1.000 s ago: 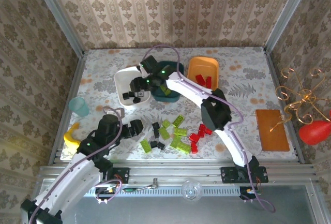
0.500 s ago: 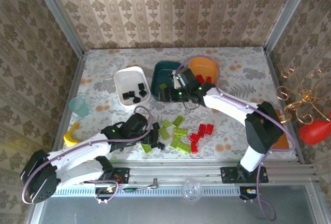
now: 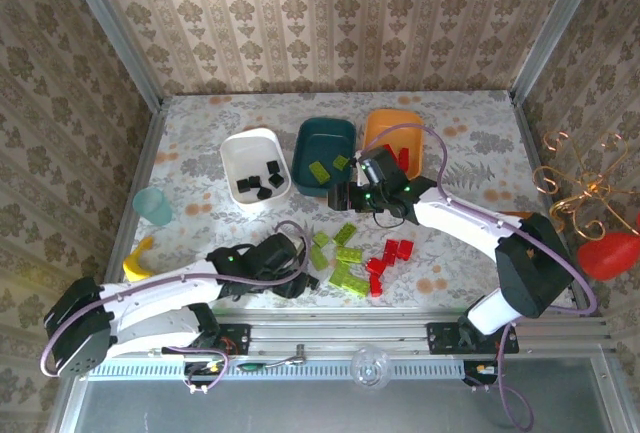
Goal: Sort the legos into containers by color
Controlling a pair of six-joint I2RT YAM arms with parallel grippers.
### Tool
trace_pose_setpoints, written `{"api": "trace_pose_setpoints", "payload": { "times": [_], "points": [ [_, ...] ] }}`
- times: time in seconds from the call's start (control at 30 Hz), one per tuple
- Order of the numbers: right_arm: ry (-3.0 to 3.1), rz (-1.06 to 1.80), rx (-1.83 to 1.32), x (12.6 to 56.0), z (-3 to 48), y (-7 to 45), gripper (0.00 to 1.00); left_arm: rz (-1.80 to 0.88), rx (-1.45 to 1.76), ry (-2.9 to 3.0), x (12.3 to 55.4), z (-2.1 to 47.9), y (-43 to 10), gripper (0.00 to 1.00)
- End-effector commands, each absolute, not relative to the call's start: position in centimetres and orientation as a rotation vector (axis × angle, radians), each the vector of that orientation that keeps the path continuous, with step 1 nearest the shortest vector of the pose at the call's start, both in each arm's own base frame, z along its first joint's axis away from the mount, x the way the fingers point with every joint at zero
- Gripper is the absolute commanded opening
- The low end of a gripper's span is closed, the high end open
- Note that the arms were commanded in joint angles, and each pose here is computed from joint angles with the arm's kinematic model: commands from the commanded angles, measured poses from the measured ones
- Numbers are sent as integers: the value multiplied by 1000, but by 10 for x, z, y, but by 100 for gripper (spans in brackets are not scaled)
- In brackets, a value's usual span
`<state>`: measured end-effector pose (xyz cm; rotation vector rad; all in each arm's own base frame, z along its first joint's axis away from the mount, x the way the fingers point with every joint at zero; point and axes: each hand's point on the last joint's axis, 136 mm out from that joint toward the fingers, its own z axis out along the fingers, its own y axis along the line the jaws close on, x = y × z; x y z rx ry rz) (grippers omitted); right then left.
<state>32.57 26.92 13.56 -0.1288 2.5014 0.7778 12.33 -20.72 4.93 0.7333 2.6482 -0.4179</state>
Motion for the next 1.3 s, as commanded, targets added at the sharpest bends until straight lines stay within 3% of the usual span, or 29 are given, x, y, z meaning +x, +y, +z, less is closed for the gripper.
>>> {"api": "trace_pose_setpoints", "payload": {
  "times": [0.0,0.27,0.6,0.8,1.0,1.27],
  "points": [
    [2453,770,-81,332,147,262,68,-357,840,2610,127,55,-214,65],
    [2449,754,-69,330,148,255,68,-338,914,2601,131,47,-231,60],
    [2449,745,-43,331,145,245,68,-311,917,2641,129,38,-228,47],
    [2452,749,-39,331,143,245,68,-241,889,2597,131,54,-219,59],
    [2454,753,-33,331,142,244,68,-307,888,2521,131,81,-227,60],
    [2458,749,-31,328,140,242,68,-276,914,2596,123,54,-222,59]
  ]
}}
